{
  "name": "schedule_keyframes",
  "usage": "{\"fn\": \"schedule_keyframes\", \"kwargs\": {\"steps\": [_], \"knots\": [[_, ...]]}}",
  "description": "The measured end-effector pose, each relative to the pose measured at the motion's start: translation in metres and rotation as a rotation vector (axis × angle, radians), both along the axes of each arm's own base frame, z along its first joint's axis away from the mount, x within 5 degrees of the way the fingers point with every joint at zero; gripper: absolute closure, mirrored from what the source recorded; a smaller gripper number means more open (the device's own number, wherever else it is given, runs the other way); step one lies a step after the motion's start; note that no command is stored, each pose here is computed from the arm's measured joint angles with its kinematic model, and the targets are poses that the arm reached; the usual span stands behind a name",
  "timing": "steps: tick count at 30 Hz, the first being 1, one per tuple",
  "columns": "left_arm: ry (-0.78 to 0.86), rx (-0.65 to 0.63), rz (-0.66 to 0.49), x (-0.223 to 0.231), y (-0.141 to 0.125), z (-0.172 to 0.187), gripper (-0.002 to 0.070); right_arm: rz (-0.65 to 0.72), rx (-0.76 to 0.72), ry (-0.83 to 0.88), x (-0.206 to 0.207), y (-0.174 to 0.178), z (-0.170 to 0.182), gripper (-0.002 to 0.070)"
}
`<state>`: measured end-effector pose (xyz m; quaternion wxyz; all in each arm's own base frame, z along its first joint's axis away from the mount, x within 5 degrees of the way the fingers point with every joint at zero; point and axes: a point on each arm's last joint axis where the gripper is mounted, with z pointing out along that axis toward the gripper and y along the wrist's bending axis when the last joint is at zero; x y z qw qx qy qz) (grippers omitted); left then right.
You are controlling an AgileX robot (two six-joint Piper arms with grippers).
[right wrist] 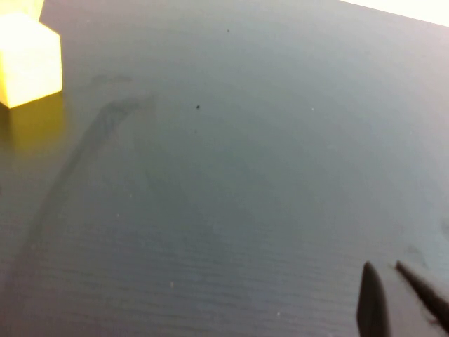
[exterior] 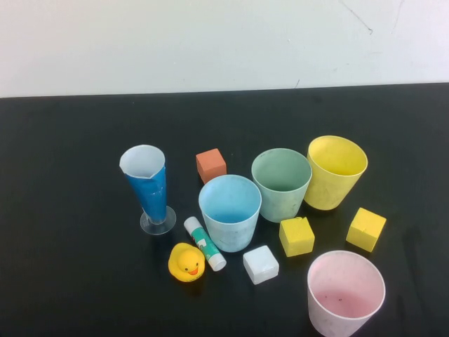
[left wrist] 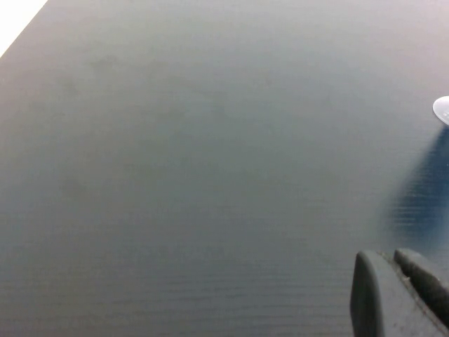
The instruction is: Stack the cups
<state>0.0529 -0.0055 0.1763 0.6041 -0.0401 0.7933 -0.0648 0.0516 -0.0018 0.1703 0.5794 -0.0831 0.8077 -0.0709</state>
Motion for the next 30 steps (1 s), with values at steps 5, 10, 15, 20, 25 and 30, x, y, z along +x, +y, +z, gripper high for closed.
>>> {"fn": "schedule_keyframes", "kwargs": {"steps": [5, 10, 15, 20, 25, 30], "knots": [[0.000, 0.000, 0.000, 0.000, 0.000, 0.000, 0.0677, 0.000, 0.000, 0.000, 0.000, 0.000, 0.000, 0.0678], [0.000, 0.000, 0.000, 0.000, 0.000, 0.000, 0.0677, 0.000, 0.002, 0.000, 0.000, 0.000, 0.000, 0.0679], [0.000, 0.002, 0.000, 0.000, 0.000, 0.000, 0.0677, 0.000, 0.004, 0.000, 0.000, 0.000, 0.000, 0.0679], [0.000, 0.002, 0.000, 0.000, 0.000, 0.000, 0.0677, -0.015, 0.087, -0.001, 0.000, 0.001, 0.000, 0.0678], [0.001, -0.110, 0.002, 0.000, -0.002, 0.001, 0.0677, -0.039, 0.472, 0.007, 0.000, 0.010, 0.000, 0.0679], [0.021, -0.650, -0.001, 0.000, -0.014, 0.006, 0.0677, -0.053, 0.921, 0.037, 0.000, 0.021, 0.004, 0.0678]]}}
